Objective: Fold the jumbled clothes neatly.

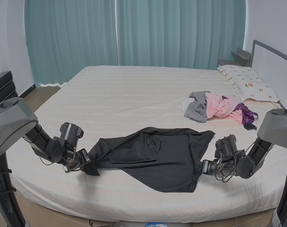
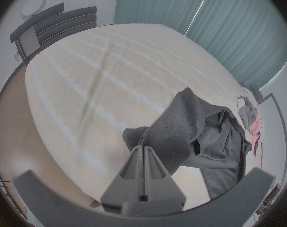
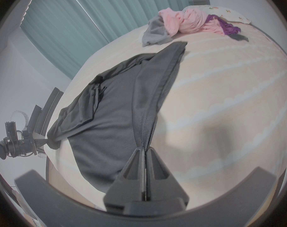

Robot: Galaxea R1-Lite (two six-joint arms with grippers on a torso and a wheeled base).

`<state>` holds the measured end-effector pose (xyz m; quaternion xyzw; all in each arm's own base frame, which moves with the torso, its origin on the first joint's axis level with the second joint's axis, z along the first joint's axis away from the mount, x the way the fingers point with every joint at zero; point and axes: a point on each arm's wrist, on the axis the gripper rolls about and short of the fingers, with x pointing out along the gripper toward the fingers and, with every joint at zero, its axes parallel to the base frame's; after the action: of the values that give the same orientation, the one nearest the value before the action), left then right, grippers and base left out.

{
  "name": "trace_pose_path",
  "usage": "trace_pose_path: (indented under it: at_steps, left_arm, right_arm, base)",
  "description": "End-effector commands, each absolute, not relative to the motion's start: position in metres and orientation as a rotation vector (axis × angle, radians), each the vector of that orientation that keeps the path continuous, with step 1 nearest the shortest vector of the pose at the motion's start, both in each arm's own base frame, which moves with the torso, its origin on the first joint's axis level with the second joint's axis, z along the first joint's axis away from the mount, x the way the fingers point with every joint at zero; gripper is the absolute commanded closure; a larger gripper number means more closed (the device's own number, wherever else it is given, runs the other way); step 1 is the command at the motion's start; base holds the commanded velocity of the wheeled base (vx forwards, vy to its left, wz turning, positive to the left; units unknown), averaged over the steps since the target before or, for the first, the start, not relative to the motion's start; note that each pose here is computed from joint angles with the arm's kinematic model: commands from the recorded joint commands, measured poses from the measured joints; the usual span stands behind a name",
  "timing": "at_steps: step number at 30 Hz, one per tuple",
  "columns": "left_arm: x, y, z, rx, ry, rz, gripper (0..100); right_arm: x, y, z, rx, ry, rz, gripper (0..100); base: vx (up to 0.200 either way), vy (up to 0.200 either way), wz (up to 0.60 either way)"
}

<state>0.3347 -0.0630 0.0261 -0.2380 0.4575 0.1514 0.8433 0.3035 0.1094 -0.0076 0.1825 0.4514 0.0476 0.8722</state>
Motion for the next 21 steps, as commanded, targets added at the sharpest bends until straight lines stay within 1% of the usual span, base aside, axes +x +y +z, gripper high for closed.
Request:
trace_pose_path:
  at_steps: [1, 9, 18, 19, 21]
  left_arm:
    - [0.323, -0.065, 0.04, -0.493, 0.981, 0.312, 100]
    - [0.305, -0.08, 0.069, -0.465, 1.004, 0.267, 100]
    - [0.295, -0.08, 0.057, -0.444, 1.074, 0.281, 100]
    - [0.295, -0.08, 0.057, -0.444, 1.074, 0.281, 0]
    - [0.292, -0.083, 0.054, -0.448, 1.102, 0.262, 0]
  right_arm:
    - [0.295, 0.078, 0.013, 0.386, 0.902, 0.056, 100]
    - [0.298, 0.043, 0.019, 0.359, 0.866, -0.006, 100]
    - [0.293, 0.042, 0.002, 0.359, 0.929, -0.006, 100]
    - [0.293, 0.042, 0.002, 0.359, 0.929, -0.006, 100]
    - [0.293, 0.044, -0.003, 0.355, 0.946, -0.007, 100]
  base:
    - [0.0, 0.0, 0.0]
    - [0.0, 0.0, 0.0]
    - [0.0, 0.0, 0.0]
    - [0.0, 0.0, 0.0]
    - [0.0, 0.0, 0.0]
